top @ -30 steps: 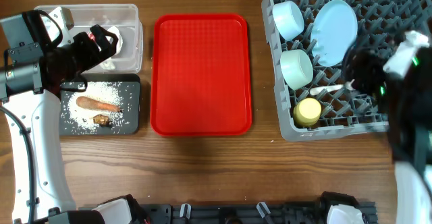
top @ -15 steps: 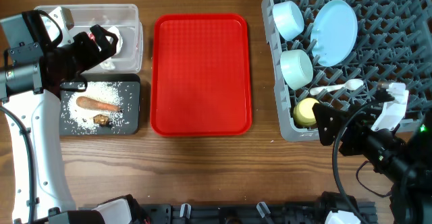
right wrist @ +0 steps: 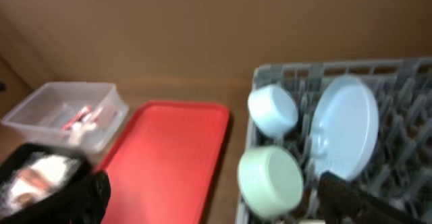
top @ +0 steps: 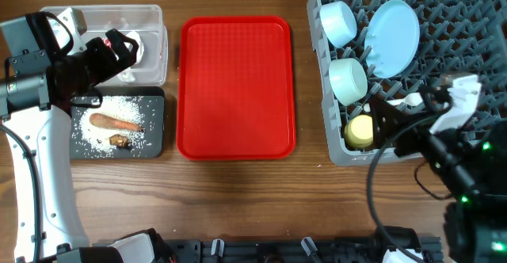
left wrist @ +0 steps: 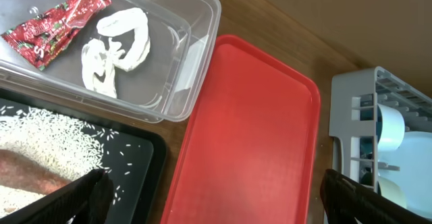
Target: Sort waste into correct bins and load items into the dishwasher rack
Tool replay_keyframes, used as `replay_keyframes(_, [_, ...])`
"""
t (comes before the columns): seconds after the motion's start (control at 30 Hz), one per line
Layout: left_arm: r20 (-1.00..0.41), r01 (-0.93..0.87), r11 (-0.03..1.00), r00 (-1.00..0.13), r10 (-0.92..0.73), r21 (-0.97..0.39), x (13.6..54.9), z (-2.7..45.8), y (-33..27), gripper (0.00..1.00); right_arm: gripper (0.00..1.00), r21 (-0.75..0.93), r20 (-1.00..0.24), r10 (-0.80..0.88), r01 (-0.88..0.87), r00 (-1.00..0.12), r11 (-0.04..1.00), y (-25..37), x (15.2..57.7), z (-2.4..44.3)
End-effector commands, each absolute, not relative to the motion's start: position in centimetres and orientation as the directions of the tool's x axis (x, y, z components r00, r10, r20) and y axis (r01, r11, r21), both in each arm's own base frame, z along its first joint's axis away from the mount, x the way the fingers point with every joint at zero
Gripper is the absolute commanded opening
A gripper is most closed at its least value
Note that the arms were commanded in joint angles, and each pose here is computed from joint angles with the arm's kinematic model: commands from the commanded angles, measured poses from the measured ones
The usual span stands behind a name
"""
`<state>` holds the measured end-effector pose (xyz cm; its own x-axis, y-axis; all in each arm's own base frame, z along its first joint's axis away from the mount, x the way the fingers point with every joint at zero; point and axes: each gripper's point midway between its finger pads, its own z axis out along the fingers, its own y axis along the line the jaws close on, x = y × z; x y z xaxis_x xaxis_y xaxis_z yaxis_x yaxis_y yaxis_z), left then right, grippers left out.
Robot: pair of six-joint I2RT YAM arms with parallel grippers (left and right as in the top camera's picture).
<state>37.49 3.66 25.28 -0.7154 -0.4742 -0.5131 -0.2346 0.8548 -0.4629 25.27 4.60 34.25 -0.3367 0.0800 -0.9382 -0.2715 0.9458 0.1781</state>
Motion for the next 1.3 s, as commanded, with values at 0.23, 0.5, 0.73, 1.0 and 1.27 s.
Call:
replay_keyframes(0.23, [-0.526,-0.228,0.86,-0.71,-0.468,-0.457,37.6,25.6,3.9,1.0,1.0,0.049,-0.996,0.027,-0.264,-0.084,0.963,4.7,25.3,27.2])
replay_keyframes(0.5, [-0.526,-0.228,0.86,-0.71,-0.468,-0.457,37.6,25.6,3.9,1.0,1.0,0.036,-0.999,0.027,-0.229,-0.043,0.973,4.1,24.3,22.0])
replay_keyframes(0.73, [-0.526,-0.228,0.86,-0.71,-0.468,-0.457,37.6,25.6,3.9,1.0,1.0,0.024,-1.0,0.028,-0.231,0.014,0.973,4.1,24.2,19.2])
replay_keyframes(1.0, [-0.526,-0.229,0.86,-0.71,-0.468,-0.457,37.6,25.6,3.9,1.0,1.0,0.024,-0.999,0.029,-0.232,0.017,0.972,4.1,24.2,18.0])
replay_keyframes(1.27, [-0.526,-0.228,0.86,-0.71,-0.468,-0.457,37.6,25.6,3.9,1.0,1.0,0.024,-0.999,0.028,-0.235,0.016,0.972,4.2,24.2,18.0])
